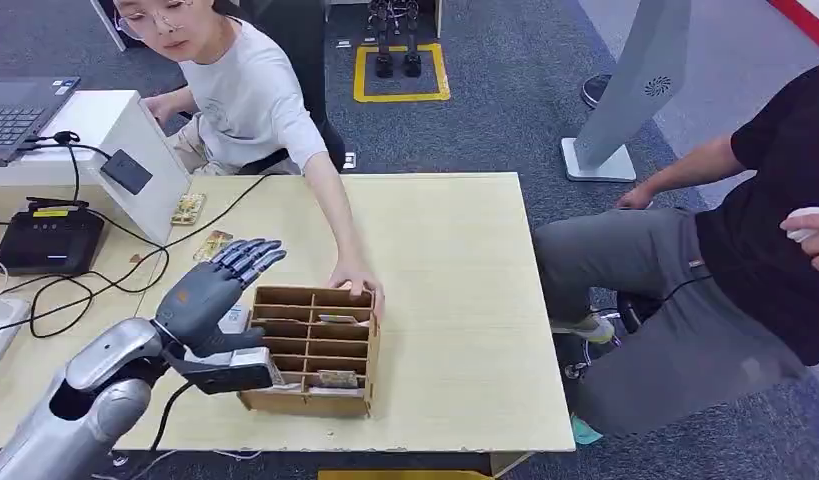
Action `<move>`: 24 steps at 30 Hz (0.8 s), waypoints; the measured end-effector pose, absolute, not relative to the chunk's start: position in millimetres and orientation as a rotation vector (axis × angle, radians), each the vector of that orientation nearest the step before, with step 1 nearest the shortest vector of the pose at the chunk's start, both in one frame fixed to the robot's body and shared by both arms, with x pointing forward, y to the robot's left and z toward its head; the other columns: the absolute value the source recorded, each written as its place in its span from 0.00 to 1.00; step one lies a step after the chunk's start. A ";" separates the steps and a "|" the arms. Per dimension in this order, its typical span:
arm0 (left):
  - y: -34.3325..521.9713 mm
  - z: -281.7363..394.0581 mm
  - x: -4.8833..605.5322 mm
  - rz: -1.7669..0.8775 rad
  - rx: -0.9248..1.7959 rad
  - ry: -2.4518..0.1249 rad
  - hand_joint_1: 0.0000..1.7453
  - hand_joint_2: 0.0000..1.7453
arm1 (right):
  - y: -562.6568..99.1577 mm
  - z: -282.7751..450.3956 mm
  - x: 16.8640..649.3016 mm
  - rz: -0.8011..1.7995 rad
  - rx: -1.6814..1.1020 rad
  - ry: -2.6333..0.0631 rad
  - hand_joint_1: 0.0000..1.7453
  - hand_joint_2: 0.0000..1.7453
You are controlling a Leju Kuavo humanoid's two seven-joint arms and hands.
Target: Pass the card to the sensor for recognition and then transmit it.
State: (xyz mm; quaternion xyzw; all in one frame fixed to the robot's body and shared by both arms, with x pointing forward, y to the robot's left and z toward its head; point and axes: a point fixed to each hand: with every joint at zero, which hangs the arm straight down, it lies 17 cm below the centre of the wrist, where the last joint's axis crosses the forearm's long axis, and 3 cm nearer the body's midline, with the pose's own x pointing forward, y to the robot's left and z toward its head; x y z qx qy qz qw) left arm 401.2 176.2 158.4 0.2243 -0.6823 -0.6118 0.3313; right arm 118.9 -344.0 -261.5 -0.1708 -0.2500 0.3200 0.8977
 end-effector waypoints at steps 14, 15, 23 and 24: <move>182.6 149.1 399.6 -1.640 0.573 -1.749 0.00 1.00 | -343.9 -261.5 119.0 0.664 -0.354 -0.518 0.00 1.00; 182.9 149.1 399.6 -1.643 0.572 -1.749 0.00 1.00 | -344.2 -261.5 119.1 0.664 -0.354 -0.518 0.00 1.00; 179.9 142.9 394.6 -1.668 0.551 -1.741 0.00 1.00 | -343.7 -261.6 119.0 0.665 -0.353 -0.518 0.00 1.00; 179.0 141.9 393.9 -1.672 0.549 -1.740 0.00 1.00 | -343.7 -261.6 119.0 0.665 -0.353 -0.518 0.00 1.00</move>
